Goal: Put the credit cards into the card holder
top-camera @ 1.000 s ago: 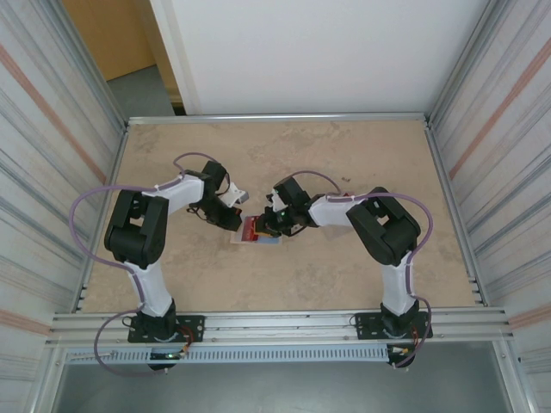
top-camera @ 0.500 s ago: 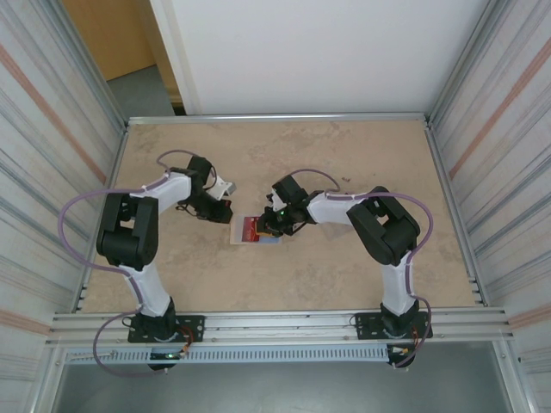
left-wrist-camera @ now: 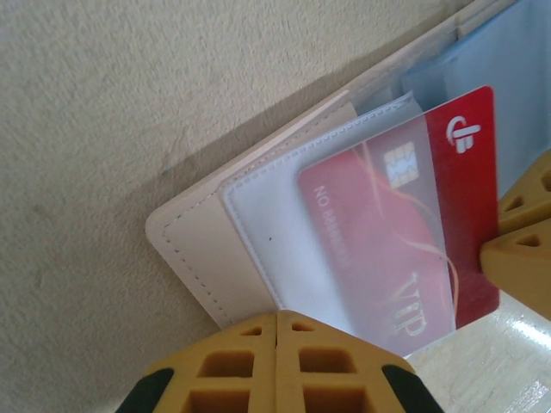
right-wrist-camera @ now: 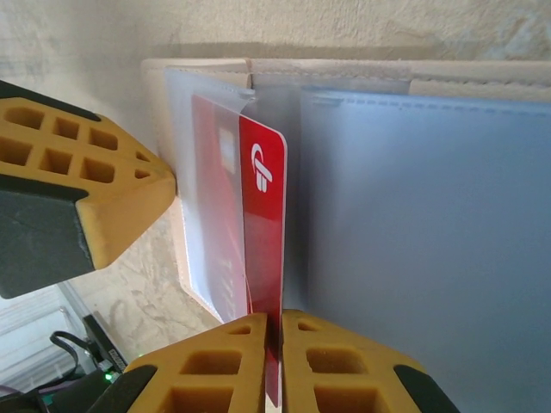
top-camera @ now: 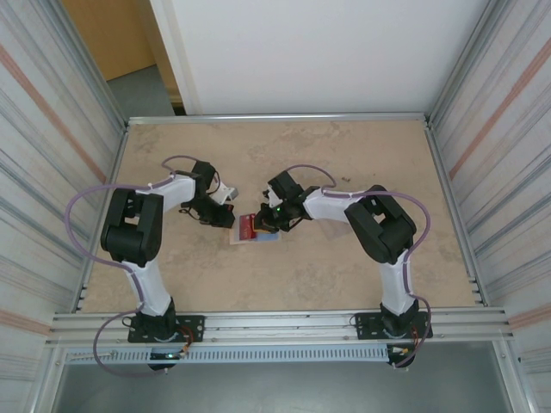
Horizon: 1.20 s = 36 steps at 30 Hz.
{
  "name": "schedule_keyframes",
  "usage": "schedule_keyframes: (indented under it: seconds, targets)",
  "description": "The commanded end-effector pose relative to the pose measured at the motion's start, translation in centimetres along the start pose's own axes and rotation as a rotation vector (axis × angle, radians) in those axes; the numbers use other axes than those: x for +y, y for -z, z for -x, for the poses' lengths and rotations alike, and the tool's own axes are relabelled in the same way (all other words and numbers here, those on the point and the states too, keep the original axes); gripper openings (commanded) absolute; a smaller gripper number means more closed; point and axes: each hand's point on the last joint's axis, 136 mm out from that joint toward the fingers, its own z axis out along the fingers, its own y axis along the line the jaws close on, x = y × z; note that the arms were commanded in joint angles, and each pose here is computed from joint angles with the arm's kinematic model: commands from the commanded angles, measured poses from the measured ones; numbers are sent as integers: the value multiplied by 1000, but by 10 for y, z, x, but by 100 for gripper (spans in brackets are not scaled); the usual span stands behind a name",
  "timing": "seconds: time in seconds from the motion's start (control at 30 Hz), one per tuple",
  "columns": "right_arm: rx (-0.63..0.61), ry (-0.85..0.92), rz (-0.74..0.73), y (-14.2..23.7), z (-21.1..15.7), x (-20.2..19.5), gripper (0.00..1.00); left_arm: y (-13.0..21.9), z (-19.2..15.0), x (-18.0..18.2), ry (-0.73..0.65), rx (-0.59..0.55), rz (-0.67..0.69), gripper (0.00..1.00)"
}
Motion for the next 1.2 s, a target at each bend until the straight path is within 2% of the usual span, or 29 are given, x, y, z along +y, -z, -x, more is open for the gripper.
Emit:
schedule_keyframes:
  seconds: [0.0, 0.4, 0.87, 1.0, 1.17]
  targets:
    - [28, 13, -23, -8, -3, -2, 11, -1, 1, -5, 10, 0, -21, 0]
    - [45, 34, -17, -13, -1, 5, 10, -1, 1, -5, 3, -2, -23, 0]
    - [67, 52, -31, -18, -3, 8, 9, 20, 8, 3, -25, -56, 49, 0]
    - [68, 50, -31, -19, -3, 8, 9, 17, 5, 14, 0, -49, 79, 0]
    - [67, 49, -31, -19, -2, 8, 9, 8, 1, 15, 18, -27, 55, 0]
